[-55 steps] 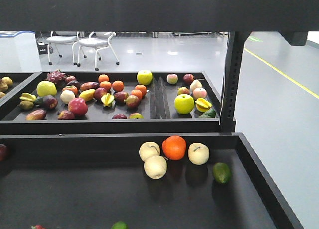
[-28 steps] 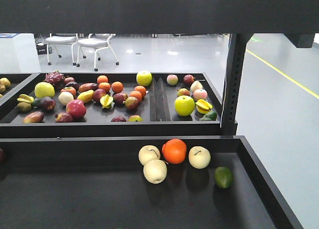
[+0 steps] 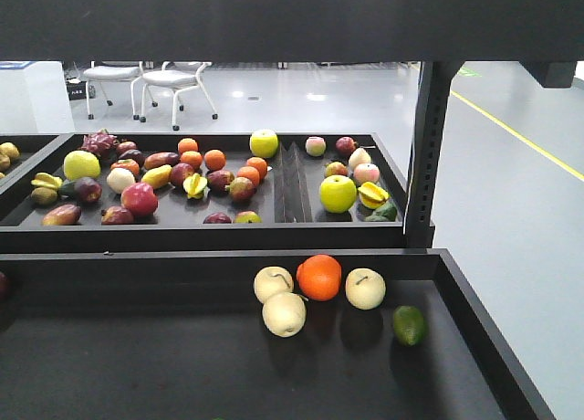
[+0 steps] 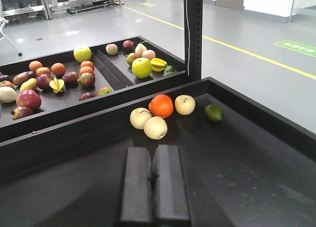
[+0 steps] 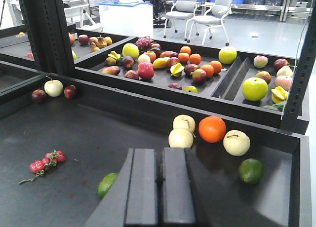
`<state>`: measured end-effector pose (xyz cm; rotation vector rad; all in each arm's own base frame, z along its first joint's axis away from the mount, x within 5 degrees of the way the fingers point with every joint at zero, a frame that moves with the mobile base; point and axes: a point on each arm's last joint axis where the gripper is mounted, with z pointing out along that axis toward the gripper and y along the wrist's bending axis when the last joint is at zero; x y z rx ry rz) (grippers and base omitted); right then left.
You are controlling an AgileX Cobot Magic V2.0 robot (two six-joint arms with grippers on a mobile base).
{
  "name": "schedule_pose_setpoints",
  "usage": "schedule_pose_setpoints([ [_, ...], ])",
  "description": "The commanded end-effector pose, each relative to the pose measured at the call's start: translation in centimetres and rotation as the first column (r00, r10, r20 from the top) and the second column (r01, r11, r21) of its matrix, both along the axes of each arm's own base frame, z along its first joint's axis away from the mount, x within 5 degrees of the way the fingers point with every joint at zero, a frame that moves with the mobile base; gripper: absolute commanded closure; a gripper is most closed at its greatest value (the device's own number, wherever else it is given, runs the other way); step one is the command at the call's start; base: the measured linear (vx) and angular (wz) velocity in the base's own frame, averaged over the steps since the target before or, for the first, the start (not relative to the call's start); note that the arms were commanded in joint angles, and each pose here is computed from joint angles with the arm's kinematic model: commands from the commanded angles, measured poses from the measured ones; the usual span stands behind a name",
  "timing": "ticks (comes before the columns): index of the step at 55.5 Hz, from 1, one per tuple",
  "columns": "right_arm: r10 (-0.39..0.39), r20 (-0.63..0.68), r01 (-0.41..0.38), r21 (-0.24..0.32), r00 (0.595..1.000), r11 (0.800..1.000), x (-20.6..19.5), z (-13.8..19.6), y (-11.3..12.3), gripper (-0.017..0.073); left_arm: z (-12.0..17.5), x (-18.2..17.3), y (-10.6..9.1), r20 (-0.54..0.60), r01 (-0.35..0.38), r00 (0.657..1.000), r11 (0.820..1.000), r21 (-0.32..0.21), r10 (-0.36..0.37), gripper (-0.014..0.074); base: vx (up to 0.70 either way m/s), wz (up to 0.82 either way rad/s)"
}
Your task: Pick snacks and fruit into basket
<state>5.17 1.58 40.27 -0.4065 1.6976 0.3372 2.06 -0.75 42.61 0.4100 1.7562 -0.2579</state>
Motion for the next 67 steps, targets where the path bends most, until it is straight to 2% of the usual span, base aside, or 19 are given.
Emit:
schedule_pose_setpoints([
  [1,0.008,0.097,-0.011,0.026,0.995,1.000,0.0,1.5,0.0,0.0566,1.5,0.1,-0.1,0.085,0.003,0.996,0.999,-0.047,0.002,0.0593,0.00,0.00],
  [24,0.009,0.099,-0.011,0.027,0.995,1.000,0.0,1.5,0.0,0.0566,1.6,0.1,-0.1,0.097,0.003,0.995,0.998,-0.055,0.002,0.0593,0.00,0.00],
  [28,0.009,0.100,-0.012,0.027,0.995,1.000,0.0,1.5,0.0,0.0566,1.8,0.4,-0.2,0.094,-0.001,0.995,0.996,-0.086,0.009,0.0592,0.00,0.00],
  [32,0.009,0.100,-0.012,0.027,0.995,1.000,0.0,1.5,0.0,0.0566,1.6,1.4,-0.7,0.044,-0.012,0.999,0.993,-0.118,0.017,0.0587,0.00,0.00],
  [34,0.009,0.100,-0.012,0.027,0.995,1.000,0.0,1.5,0.0,0.0566,1.5,2.2,-1.0,0.006,-0.019,1.000,0.993,-0.118,0.020,0.0580,0.00,0.00],
  [40,0.009,0.100,-0.012,0.027,0.995,1.000,0.0,1.5,0.0,0.0566,0.6,5.0,-2.3,-0.114,-0.031,0.993,0.997,-0.066,0.024,0.0538,0.00,0.00],
  [45,0.009,0.100,-0.012,0.027,0.995,1.000,0.0,1.5,0.0,0.0566,-0.2,7.7,-3.5,-0.193,-0.034,0.981,0.999,-0.025,0.029,0.0470,0.00,0.00],
  [50,0.009,0.100,-0.012,0.027,0.995,1.000,0.0,1.5,0.0,0.0566,-1.1,10.0,-4.6,-0.252,-0.035,0.967,0.999,0.005,0.035,0.0365,0.00,0.00],
  [60,0.009,0.100,-0.012,0.027,0.995,1.000,0.0,1.5,0.0,0.0566,-2.7,13.7,-6.3,-0.319,-0.034,0.947,0.999,0.037,0.044,0.0098,0.00,0.00],
  [67,0.009,0.100,-0.012,0.027,0.995,1.000,0.0,1.5,0.0,0.0566,-4.4,16.1,-7.4,-0.421,-0.049,0.904,0.997,0.060,0.070,-0.0095,0.00,0.00],
])
